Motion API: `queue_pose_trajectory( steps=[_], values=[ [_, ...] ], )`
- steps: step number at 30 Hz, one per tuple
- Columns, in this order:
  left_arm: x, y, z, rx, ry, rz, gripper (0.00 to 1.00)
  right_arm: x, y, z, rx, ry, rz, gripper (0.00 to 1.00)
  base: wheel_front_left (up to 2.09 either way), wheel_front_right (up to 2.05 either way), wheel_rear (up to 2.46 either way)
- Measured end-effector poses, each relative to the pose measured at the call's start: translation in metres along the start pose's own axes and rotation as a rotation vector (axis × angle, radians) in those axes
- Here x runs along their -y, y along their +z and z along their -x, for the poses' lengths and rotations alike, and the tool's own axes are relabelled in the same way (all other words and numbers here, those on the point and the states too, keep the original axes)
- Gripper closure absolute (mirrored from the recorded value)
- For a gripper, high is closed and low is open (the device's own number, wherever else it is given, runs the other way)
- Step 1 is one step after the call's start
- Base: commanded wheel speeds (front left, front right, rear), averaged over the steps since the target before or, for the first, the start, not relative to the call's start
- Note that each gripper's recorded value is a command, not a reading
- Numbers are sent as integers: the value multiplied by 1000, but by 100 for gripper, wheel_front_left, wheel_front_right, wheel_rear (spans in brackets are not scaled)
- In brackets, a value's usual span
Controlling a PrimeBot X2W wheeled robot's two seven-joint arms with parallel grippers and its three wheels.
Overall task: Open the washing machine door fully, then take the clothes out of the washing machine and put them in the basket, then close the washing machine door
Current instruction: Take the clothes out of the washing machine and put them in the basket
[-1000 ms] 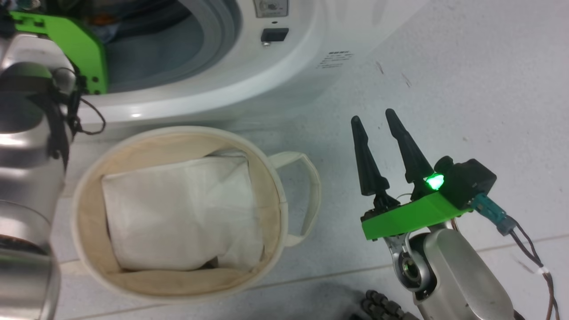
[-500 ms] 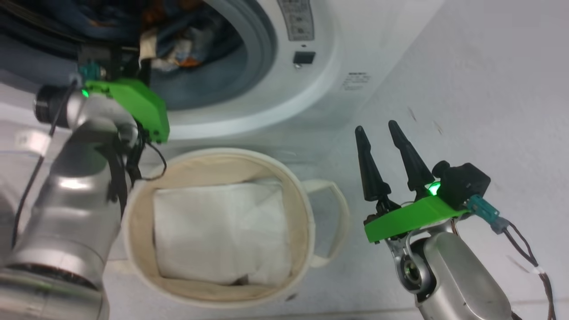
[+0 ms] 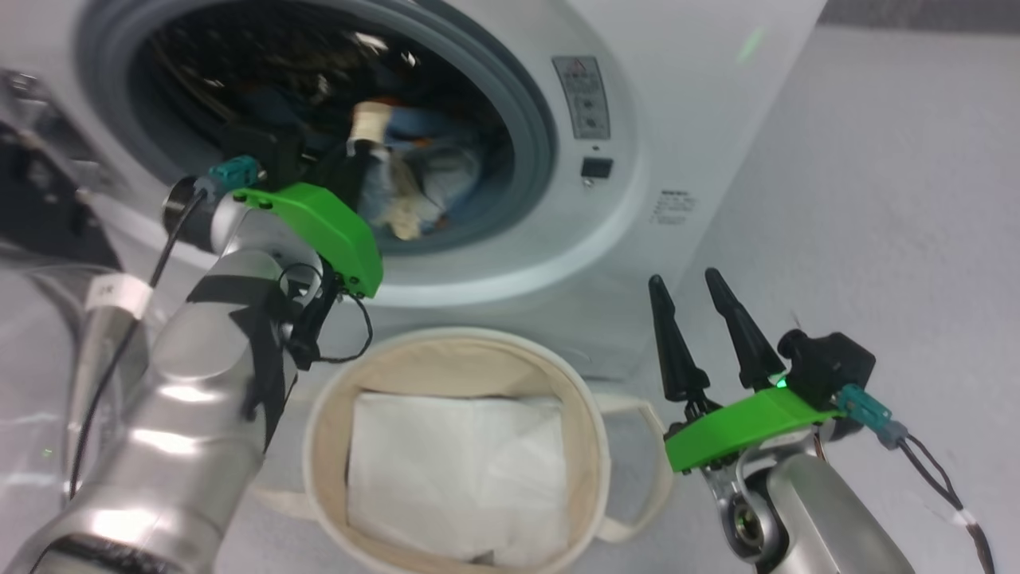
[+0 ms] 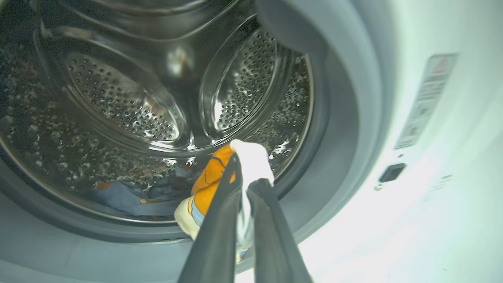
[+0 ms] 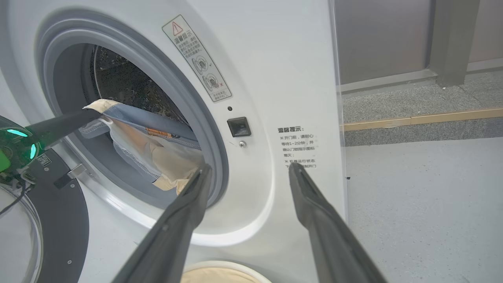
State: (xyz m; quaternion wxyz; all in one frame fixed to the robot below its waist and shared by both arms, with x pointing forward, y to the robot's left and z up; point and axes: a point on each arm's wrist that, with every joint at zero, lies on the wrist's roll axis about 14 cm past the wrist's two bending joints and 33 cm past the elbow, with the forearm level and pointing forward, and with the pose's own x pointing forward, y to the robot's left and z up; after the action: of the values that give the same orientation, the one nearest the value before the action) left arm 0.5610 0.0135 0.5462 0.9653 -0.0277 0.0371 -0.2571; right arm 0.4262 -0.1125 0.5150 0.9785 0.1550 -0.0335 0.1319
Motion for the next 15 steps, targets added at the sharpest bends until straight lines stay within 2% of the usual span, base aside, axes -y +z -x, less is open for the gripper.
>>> queue_pose_trajectory(
  steps=[8,15],
  values=[
    [-12,77,61,62,-7,-3,100,-22,11,8,29,49,-17,0,0,0,0],
    [10,149,119,169,-33,19,100,-37,15,6,38,93,-17,0,0,0,0]
  ],
)
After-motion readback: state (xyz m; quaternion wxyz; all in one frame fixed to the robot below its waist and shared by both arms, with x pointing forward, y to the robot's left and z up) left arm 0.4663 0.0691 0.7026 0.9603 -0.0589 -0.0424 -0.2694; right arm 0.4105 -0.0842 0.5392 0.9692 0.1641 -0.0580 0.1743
